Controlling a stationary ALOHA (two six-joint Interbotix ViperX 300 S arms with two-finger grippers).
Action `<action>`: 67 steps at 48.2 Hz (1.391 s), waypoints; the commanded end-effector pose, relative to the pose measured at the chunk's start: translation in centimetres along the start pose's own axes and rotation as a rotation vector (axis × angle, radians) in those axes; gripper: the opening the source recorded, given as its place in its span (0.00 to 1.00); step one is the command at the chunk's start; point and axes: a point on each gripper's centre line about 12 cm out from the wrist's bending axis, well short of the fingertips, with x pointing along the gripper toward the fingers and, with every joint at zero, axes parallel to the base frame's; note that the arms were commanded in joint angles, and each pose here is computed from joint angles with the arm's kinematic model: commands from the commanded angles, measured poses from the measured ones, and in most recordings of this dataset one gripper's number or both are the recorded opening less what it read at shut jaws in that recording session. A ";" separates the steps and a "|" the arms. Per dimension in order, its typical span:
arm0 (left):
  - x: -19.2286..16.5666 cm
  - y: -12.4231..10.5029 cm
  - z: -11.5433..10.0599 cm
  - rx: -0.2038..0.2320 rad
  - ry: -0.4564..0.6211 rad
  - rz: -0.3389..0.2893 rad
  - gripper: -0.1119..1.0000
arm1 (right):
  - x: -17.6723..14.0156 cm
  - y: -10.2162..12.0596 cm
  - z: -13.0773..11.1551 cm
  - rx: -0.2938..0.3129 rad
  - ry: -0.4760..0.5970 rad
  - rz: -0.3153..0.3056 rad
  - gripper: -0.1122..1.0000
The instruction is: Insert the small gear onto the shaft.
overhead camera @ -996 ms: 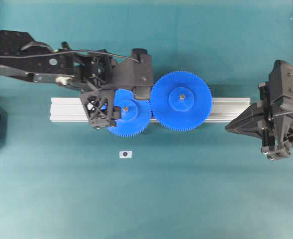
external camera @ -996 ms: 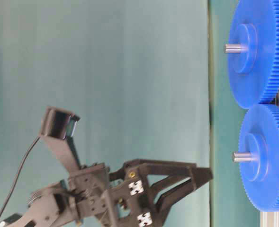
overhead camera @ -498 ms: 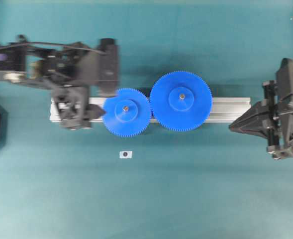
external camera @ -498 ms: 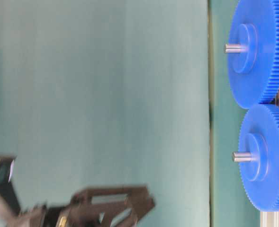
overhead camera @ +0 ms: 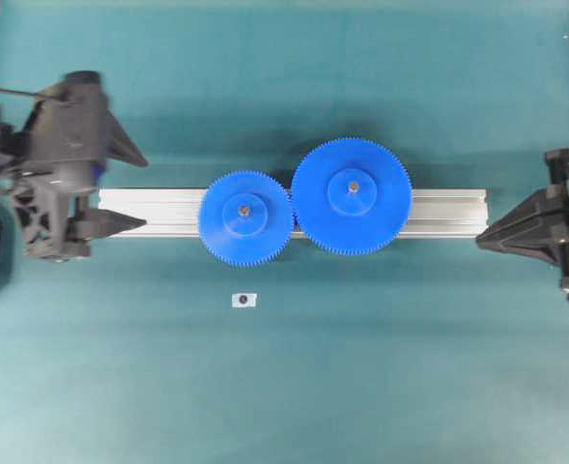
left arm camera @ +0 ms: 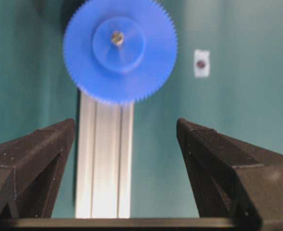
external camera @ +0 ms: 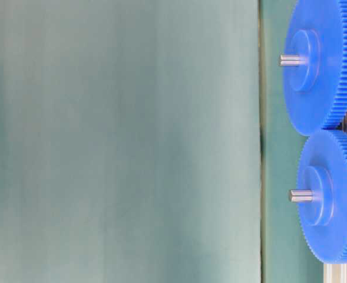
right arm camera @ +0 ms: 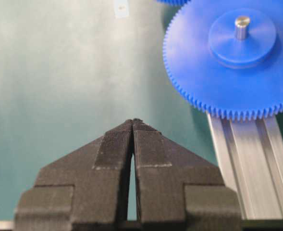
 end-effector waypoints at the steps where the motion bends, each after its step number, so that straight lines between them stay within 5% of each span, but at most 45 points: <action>1: -0.9 -0.2 0.5 0.001 -0.045 -0.004 0.86 | -0.4 0.1 0.4 0.008 -0.019 0.006 0.14; 14: -0.8 -0.2 0.8 -0.029 -0.078 -0.003 0.85 | -0.8 0.1 0.3 0.007 -0.018 0.005 0.14; 67: -0.6 -0.2 0.8 -0.027 -0.094 -0.004 0.85 | -0.8 -0.2 0.3 0.004 -0.022 -0.008 0.14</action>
